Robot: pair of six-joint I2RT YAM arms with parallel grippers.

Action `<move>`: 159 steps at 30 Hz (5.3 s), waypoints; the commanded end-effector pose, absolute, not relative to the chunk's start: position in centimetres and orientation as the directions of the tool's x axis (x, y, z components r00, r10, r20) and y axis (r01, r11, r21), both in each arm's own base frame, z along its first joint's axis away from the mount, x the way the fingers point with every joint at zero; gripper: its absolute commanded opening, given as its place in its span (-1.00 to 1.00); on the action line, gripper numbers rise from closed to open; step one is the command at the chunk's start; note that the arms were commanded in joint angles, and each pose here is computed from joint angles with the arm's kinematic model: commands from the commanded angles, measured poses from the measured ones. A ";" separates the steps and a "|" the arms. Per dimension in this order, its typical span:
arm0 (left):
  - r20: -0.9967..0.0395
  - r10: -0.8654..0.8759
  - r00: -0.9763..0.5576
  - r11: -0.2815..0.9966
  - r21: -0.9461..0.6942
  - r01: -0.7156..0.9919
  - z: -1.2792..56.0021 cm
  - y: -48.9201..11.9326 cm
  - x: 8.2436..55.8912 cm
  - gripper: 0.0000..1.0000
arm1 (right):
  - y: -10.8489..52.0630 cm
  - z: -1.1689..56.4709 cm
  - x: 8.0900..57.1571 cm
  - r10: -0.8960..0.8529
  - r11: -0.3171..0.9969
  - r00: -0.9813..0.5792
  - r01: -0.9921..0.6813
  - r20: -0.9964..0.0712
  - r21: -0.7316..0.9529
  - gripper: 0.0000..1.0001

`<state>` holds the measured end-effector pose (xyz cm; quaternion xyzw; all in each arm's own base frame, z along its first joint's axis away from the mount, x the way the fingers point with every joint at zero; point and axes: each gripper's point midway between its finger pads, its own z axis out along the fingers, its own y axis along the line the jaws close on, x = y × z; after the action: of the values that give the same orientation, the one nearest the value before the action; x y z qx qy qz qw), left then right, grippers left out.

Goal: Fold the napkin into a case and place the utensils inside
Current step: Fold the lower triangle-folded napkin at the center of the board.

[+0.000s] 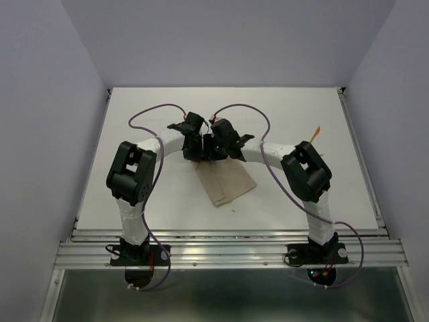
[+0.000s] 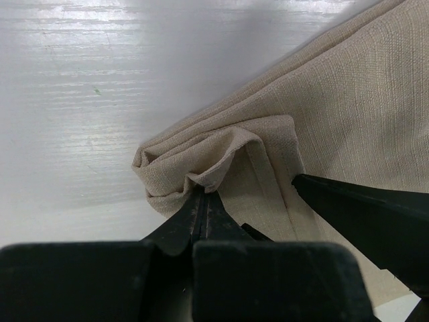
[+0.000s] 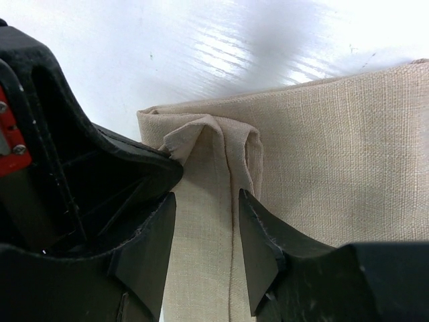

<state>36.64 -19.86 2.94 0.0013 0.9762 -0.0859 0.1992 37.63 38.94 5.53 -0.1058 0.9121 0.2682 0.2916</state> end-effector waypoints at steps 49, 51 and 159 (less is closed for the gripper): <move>-0.419 -0.026 -0.908 0.972 -0.222 0.075 5.1 -21.1 37.6 -1.00 | 41.0 5.6 40.3 -0.037 0.816 -0.771 -0.391 -0.636 0.427 -0.65; -0.428 -0.027 -0.904 0.972 -0.222 0.077 5.5 -21.1 37.8 -1.00 | 41.0 5.6 40.4 -0.029 0.818 -0.771 -0.384 -0.636 0.428 -0.78; -0.356 -0.119 -0.927 0.953 -0.303 -0.006 2.3 -20.5 36.4 -1.00 | 29.5 9.1 45.3 0.026 0.880 -0.734 -0.306 -0.678 0.364 -0.71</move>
<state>38.44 -21.61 2.69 -0.0405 0.9578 -0.1781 0.2220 45.22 27.26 4.80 -0.0480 0.9266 0.2114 0.3073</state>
